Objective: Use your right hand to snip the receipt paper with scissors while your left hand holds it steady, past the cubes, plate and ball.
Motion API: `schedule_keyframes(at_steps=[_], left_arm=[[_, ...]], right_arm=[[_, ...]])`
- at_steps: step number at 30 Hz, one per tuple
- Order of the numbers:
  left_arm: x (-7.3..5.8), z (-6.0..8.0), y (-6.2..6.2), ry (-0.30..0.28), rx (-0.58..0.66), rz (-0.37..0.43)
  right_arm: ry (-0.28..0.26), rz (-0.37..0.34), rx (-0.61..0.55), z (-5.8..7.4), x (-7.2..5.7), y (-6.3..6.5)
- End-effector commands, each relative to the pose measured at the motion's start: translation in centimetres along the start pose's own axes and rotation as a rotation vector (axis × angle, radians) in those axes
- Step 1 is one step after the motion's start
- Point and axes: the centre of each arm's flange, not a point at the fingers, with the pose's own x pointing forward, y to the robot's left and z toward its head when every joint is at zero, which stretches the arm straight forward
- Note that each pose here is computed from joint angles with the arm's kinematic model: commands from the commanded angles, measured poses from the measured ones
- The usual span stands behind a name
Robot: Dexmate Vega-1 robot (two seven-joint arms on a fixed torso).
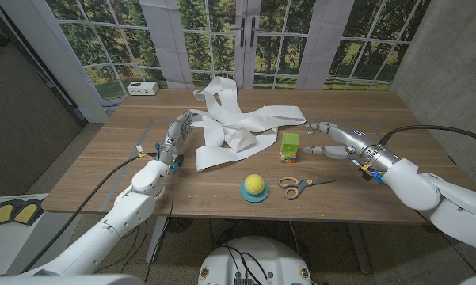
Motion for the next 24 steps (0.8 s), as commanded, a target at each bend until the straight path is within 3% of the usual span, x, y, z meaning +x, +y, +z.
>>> schedule_keyframes(at_steps=[1, 24], left_arm=[[0.02, -0.09, 0.15, -0.005, -0.005, 0.001], [-0.2, 0.13, 0.17, -0.007, -0.002, 0.008]], right_arm=[[0.016, 0.018, -0.032, 0.18, -0.48, 0.05], [0.032, 0.083, -0.089, 0.54, -1.17, 0.6]])
